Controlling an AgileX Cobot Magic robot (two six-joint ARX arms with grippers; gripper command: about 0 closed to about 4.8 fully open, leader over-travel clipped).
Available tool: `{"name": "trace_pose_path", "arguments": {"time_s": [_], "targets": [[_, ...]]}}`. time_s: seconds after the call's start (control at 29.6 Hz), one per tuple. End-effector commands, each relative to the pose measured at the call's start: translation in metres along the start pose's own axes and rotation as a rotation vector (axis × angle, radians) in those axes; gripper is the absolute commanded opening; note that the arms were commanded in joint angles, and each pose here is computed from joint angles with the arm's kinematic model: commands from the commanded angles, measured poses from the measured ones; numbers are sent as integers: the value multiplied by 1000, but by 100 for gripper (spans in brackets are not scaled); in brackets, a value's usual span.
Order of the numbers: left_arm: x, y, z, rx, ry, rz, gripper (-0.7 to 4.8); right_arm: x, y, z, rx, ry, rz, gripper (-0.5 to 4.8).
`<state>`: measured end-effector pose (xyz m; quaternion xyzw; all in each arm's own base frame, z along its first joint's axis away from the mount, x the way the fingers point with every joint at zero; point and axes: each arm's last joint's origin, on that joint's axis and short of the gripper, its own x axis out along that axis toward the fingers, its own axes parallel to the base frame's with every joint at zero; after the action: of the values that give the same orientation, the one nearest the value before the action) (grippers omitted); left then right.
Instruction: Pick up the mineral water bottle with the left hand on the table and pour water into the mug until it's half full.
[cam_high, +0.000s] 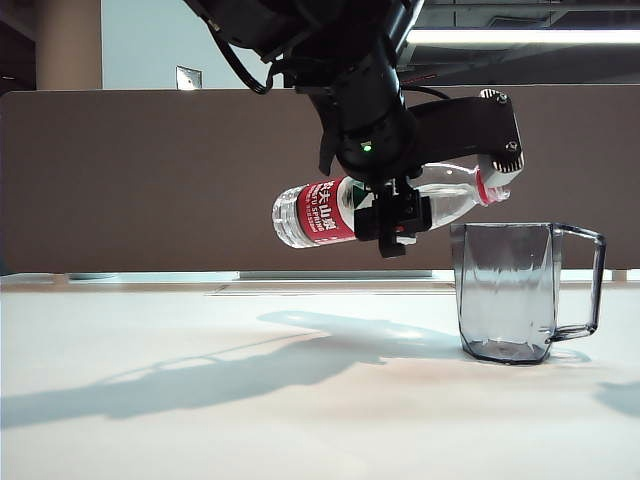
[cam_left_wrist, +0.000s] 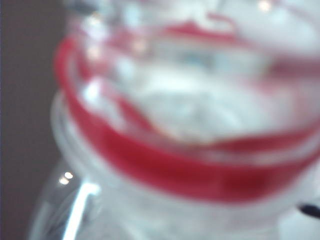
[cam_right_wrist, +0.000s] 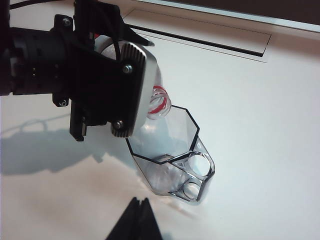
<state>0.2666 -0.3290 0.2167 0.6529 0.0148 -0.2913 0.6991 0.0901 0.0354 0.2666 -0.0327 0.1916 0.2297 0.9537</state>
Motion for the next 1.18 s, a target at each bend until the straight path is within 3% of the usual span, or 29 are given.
{"name": "trace_pose_path", "arguments": {"time_s": [0.03,1.18], "targets": [[-3,12,3,-14,-16,72,276,-2,0,4,-8,-25,3,-2],[-3,14,2,27,11,83,274,-2,0,4,-8,-25,3,-2]]}}
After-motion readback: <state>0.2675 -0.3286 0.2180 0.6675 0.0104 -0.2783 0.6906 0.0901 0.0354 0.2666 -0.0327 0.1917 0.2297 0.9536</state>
